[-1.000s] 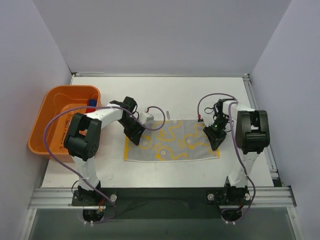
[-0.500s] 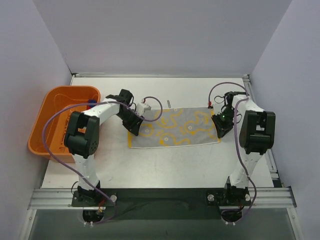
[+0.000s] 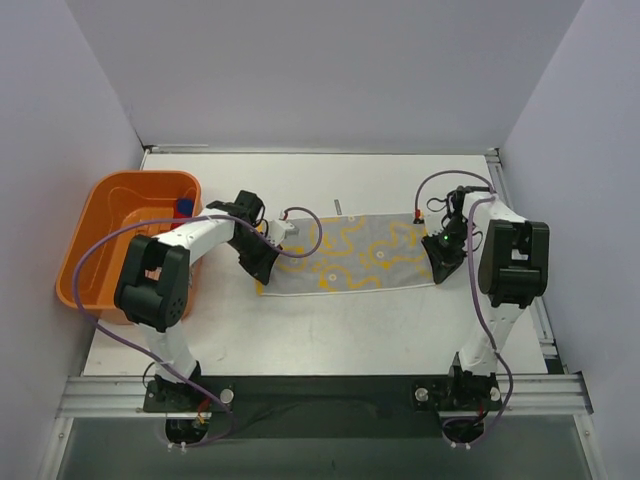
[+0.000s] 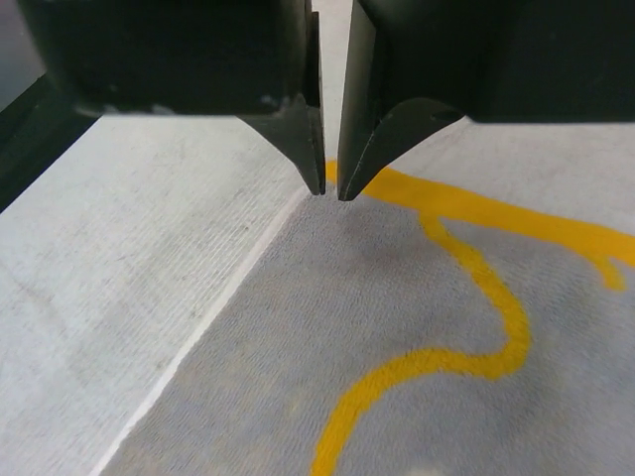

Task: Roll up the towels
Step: Flatten the towel

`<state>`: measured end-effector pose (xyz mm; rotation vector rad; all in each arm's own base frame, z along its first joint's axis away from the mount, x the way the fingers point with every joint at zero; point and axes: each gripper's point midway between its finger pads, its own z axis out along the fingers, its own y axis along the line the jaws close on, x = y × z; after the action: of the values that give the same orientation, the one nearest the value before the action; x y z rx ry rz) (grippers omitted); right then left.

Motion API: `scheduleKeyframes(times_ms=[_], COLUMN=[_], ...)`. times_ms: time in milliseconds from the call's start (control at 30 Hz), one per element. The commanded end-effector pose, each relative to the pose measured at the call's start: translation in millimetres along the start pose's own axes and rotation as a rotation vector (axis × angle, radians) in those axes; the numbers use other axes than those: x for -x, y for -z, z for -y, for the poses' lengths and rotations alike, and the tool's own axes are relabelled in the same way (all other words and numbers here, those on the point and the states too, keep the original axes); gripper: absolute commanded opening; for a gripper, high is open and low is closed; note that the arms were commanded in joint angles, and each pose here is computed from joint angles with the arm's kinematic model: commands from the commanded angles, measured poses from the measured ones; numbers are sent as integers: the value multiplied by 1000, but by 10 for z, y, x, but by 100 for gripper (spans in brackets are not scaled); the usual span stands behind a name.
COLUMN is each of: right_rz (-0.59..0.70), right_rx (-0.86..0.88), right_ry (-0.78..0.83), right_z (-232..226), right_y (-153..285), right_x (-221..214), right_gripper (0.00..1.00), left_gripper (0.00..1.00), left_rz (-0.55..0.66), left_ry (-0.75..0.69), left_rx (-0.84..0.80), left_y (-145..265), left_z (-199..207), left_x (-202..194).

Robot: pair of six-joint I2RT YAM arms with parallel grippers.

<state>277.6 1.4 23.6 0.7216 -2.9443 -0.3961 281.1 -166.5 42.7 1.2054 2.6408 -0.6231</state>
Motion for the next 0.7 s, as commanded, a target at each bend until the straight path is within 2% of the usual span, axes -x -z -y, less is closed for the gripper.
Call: scheduleKeyframes(times_ms=[0,367,567,667], right_rz=[-50,-205,-276,-285], right_rx=[35,-67,-63,-21], right_ry=[-40,-51,-20,-33], right_z=[-89,38,-113,-229], right_y=[-61,-230,-249,-242], right_x=[-61,-368,-674,-756], right_gripper=[11,9,8,7], left_gripper=[20,14,12,13], left_rz=[-27,-187,-204,-166], left_ry=[20,33,16,-15], left_rx=[46,139,177,125], left_y=[-45,-250,-153,-118], left_z=[-68,-288,-402,-325], left_x=[-94,-607,-716,-618])
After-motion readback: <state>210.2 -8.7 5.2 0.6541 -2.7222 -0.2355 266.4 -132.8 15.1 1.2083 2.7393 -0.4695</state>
